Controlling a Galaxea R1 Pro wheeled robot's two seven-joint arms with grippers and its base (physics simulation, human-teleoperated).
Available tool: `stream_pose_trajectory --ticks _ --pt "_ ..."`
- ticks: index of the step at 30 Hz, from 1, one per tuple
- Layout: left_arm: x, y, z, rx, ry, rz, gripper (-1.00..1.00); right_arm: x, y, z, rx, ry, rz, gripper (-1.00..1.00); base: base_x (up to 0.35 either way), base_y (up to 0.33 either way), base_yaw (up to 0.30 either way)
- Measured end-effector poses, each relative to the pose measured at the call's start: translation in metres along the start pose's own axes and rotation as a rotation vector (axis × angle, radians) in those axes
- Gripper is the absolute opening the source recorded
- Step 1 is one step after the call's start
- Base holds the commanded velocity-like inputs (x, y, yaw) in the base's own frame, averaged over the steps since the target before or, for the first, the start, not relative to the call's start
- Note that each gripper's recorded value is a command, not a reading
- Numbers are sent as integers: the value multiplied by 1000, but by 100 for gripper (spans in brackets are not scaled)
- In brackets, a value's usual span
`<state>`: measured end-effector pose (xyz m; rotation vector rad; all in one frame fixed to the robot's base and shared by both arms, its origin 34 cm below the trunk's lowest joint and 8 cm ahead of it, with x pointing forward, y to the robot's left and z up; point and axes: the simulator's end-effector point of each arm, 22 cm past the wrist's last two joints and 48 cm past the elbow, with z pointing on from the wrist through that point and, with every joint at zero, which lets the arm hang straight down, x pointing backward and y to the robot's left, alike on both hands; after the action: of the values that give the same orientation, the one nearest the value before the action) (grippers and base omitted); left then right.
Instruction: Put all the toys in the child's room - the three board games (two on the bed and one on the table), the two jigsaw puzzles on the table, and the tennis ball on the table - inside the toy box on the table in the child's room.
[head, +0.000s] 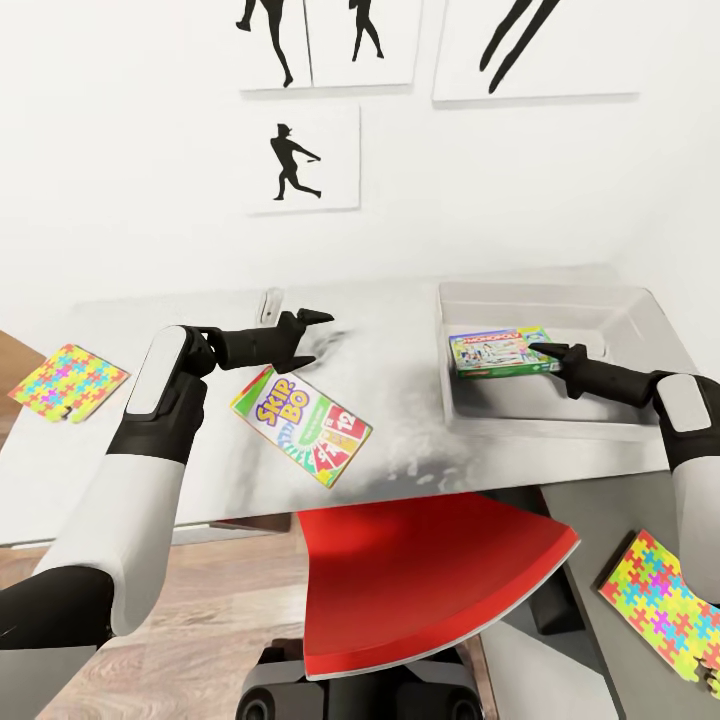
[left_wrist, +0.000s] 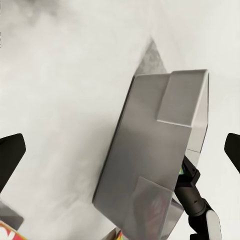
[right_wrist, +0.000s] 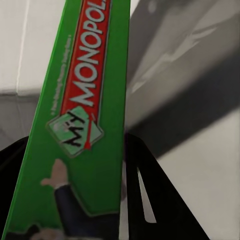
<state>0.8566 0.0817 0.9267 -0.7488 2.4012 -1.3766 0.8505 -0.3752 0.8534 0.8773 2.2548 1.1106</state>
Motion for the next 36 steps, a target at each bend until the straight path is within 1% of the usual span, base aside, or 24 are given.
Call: stream_pose_trajectory --ticks 10,11,12,13,36 --pt "0 0 0 0 0 0 100 0 0 0 -1 0 1 -100 0 0 0" --pt "0 0 0 0 0 0 100 0 0 0 -1 0 1 100 0 0 0" --pt "0 0 0 0 0 0 100 1 -10 0 42 4 -24 100 0 0 0" --pt "0 0 0 0 0 0 100 1 -11 0 46 4 -27 100 0 0 0" --pt "0 0 0 1 0 1 100 -4 -11 -4 46 -3 -29 100 0 0 0"
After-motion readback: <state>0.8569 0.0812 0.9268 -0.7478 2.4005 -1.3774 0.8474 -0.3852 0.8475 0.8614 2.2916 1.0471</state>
